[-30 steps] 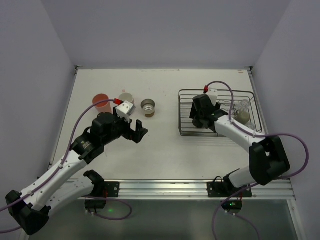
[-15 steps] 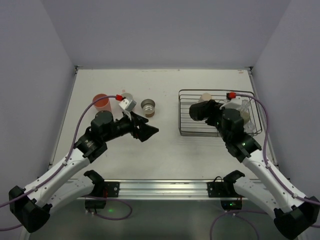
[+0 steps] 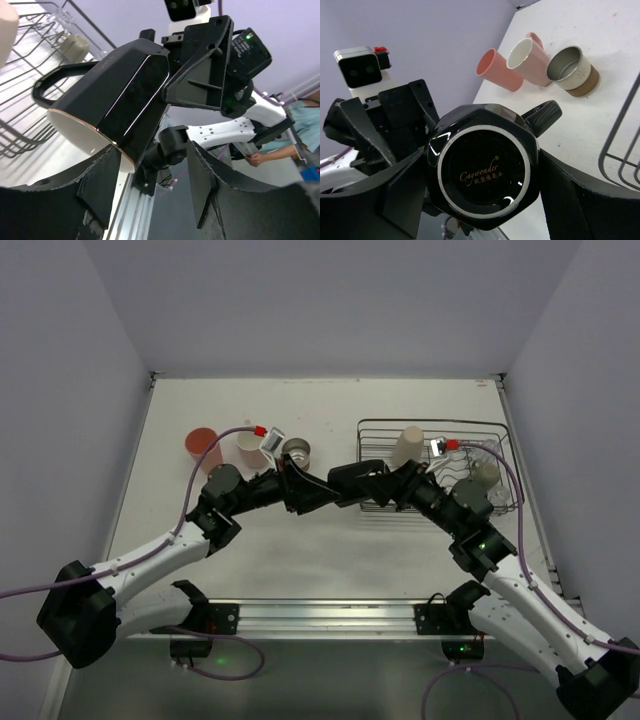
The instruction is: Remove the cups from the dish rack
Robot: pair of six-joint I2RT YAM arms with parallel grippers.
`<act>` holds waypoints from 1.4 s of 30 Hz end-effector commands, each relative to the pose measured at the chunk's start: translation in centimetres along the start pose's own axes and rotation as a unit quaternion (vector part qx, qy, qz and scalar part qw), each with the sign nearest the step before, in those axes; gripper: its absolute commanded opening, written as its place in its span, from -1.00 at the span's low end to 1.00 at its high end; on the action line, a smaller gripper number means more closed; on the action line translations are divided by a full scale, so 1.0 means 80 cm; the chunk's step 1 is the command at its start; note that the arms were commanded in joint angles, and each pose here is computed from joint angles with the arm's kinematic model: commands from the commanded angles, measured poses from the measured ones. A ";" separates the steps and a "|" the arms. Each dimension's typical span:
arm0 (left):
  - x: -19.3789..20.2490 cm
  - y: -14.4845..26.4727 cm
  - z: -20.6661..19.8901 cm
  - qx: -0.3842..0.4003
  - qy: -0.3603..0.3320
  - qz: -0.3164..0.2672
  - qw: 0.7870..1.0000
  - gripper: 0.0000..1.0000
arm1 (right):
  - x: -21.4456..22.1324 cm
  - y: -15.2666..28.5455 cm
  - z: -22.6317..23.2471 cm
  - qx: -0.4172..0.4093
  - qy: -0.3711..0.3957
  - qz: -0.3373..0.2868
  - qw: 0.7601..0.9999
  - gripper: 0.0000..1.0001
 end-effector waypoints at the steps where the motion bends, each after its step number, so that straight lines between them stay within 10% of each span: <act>1: -0.009 -0.008 -0.028 0.077 -0.005 -0.018 0.997 0.16 | -0.018 -0.002 0.044 -0.127 -0.011 -0.022 0.992 -0.07; 12: -0.012 -0.011 -0.030 0.077 -0.024 -0.038 0.996 -0.71 | 0.007 -0.031 0.032 -0.157 -0.054 0.032 0.986 -0.03; 13: -0.015 -0.010 -0.032 0.072 -0.030 -0.045 0.996 -1.00 | 0.009 -0.033 0.030 -0.153 -0.056 0.033 0.986 0.02; 17: -0.019 -0.003 -0.023 -0.021 -0.065 -0.033 0.997 -1.00 | 0.009 -0.032 0.023 -0.120 -0.042 0.026 0.992 0.97; 21: -0.031 0.020 -0.016 -0.174 -0.109 -0.020 0.978 -1.00 | 0.005 -0.025 0.017 -0.071 -0.015 0.016 0.997 0.98; 31: -0.027 0.107 0.011 -0.541 -0.126 0.133 0.821 -1.00 | 0.007 -0.008 -0.023 0.086 0.076 0.012 0.993 0.98; 42: -0.062 0.146 0.103 -0.656 -0.079 0.176 0.730 -1.00 | 0.013 0.004 -0.040 0.128 0.115 0.014 0.985 0.98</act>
Point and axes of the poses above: each gripper's point midway between its finger pads, its own y axis back along the fingers, its own z axis along the line the jaws close on, x = y × z, the point moved 10 cm from there along y, back along the fingers, and after that the axes turned 1 degree about y, right-handed, at the moved point
